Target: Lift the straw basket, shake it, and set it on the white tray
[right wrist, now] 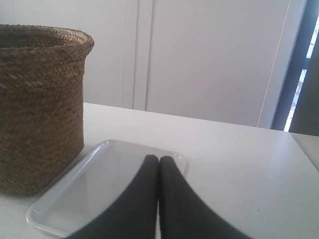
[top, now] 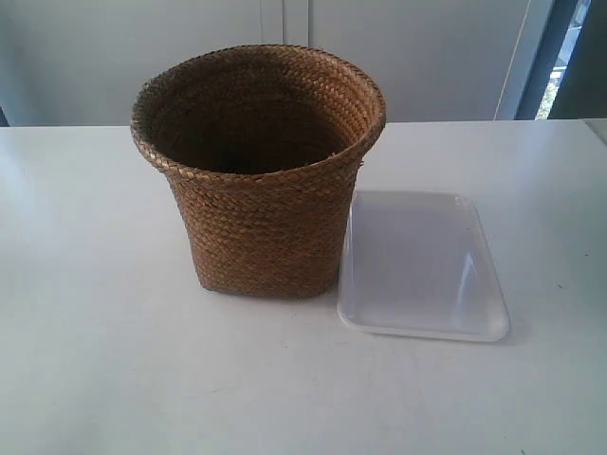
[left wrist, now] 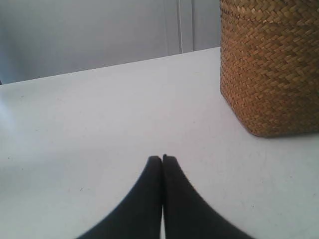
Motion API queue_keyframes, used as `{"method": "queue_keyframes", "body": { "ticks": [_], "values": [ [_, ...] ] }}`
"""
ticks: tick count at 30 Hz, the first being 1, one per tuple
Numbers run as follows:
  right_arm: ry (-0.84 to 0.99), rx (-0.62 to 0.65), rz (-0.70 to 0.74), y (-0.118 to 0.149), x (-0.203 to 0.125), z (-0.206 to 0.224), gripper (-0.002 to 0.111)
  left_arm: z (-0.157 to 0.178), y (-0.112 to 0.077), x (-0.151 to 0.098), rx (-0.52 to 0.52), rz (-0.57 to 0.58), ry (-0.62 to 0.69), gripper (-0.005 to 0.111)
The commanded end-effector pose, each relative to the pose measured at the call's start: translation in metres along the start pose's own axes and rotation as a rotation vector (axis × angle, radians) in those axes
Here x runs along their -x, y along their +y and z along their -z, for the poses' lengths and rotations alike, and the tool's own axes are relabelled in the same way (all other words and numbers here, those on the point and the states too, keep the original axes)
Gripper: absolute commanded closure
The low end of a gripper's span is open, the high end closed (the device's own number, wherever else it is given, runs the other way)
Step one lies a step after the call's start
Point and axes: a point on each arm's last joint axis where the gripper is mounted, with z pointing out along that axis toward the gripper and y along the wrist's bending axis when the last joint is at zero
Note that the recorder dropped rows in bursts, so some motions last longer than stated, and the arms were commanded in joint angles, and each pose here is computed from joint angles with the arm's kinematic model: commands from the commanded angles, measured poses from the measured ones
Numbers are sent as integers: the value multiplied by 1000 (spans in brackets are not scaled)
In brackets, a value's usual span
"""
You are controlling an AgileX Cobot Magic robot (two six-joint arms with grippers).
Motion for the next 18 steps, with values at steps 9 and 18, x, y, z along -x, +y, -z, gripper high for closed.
{"method": "queue_keyframes", "body": {
  "ticks": [9,18],
  "values": [
    [-2,-2,8,0,-2,0,108,0,0,-1,4,1,-2,107],
    [-47,-14,59,-1,3,0,108,0,0,-1,4,1,-2,107]
  ]
}}
